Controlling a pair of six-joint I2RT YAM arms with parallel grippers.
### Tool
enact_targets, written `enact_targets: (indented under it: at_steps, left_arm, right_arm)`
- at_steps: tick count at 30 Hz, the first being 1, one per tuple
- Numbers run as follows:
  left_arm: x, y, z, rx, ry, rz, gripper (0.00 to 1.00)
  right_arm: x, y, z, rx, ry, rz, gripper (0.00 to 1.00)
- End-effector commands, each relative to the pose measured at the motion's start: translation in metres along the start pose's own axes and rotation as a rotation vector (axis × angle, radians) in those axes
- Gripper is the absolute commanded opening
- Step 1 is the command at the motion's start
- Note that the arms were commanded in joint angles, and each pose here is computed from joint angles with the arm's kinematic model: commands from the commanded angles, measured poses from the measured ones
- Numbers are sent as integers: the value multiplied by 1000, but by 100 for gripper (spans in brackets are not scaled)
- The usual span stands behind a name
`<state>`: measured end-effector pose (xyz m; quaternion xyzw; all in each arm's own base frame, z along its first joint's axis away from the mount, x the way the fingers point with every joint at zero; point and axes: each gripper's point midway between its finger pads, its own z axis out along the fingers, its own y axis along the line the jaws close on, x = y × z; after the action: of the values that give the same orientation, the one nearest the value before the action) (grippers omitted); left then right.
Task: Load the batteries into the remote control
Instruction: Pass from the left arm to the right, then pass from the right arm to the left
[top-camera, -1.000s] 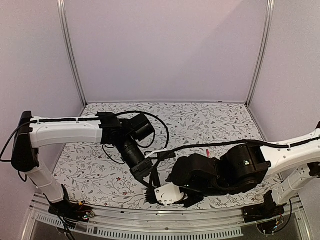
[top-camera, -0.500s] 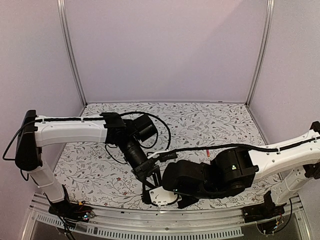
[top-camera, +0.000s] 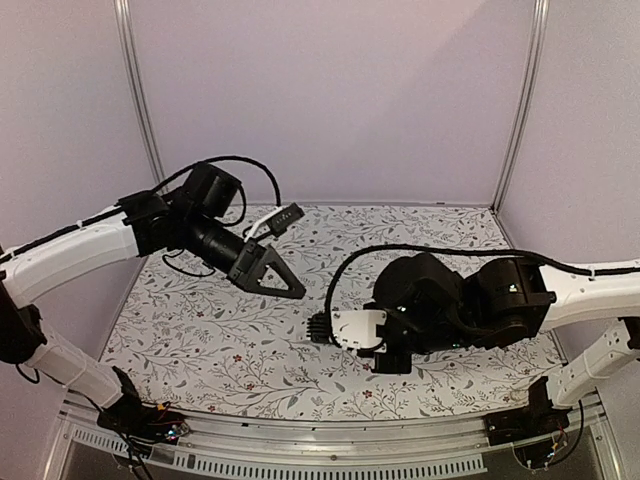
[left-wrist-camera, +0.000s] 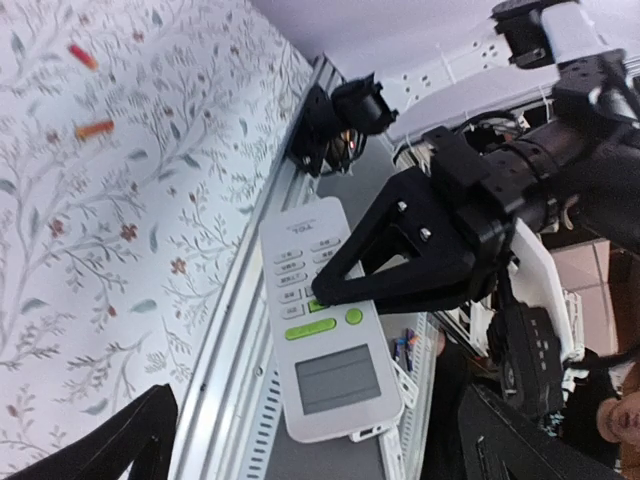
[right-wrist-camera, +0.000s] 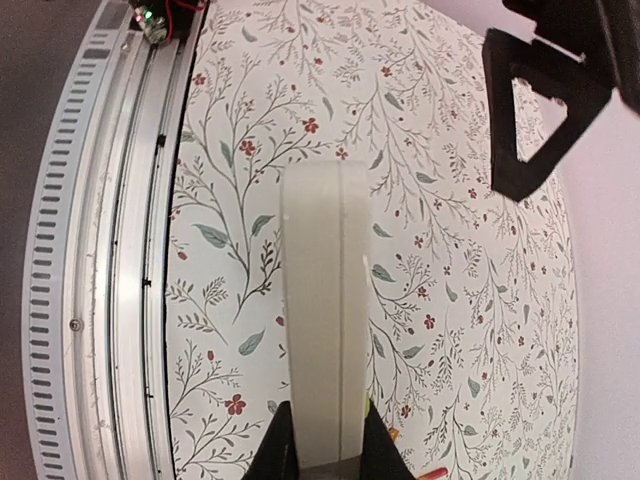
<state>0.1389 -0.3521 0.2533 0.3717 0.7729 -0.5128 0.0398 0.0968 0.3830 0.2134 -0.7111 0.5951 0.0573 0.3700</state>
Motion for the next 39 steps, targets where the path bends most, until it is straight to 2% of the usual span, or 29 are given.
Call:
enact_targets:
  at_steps: [1, 4, 6, 11, 17, 22, 28, 32, 35, 39]
  left_arm:
    - [-49, -4, -63, -149, -391, 160, 100]
    - [-51, -7, -93, -215, -629, 269, 100]
    - [-49, -21, -102, -172, -732, 374, 100]
    - [-39, -49, -82, -66, -769, 554, 96]
    - [-35, -86, -37, 26, -714, 739, 88]
    - [-41, -108, -21, 93, -706, 812, 82]
    - [-55, -123, -18, 133, -767, 829, 70]
    - [-60, -135, -14, 170, -759, 849, 60]
    - [-61, -138, -8, 193, -737, 854, 50]
    - [-62, -136, -1, 205, -709, 845, 29]
  right_arm:
    - [-26, -57, -39, 98, -263, 275, 0]
    - [-32, -97, -70, 216, -433, 444, 0]
    - [-36, -120, -97, 268, -575, 563, 0]
    - [-62, -139, -137, 228, -821, 716, 0]
    - [-88, -138, -161, 108, -1001, 776, 0]
    - [-99, -130, -167, 20, -1068, 788, 0]
    - [-106, -121, -156, -54, -1077, 787, 0]
    - [-105, -118, -150, -70, -1084, 800, 0]
    - [-103, -117, -150, -66, -1093, 806, 0]
    - [-102, -116, -148, -65, -1090, 803, 0]
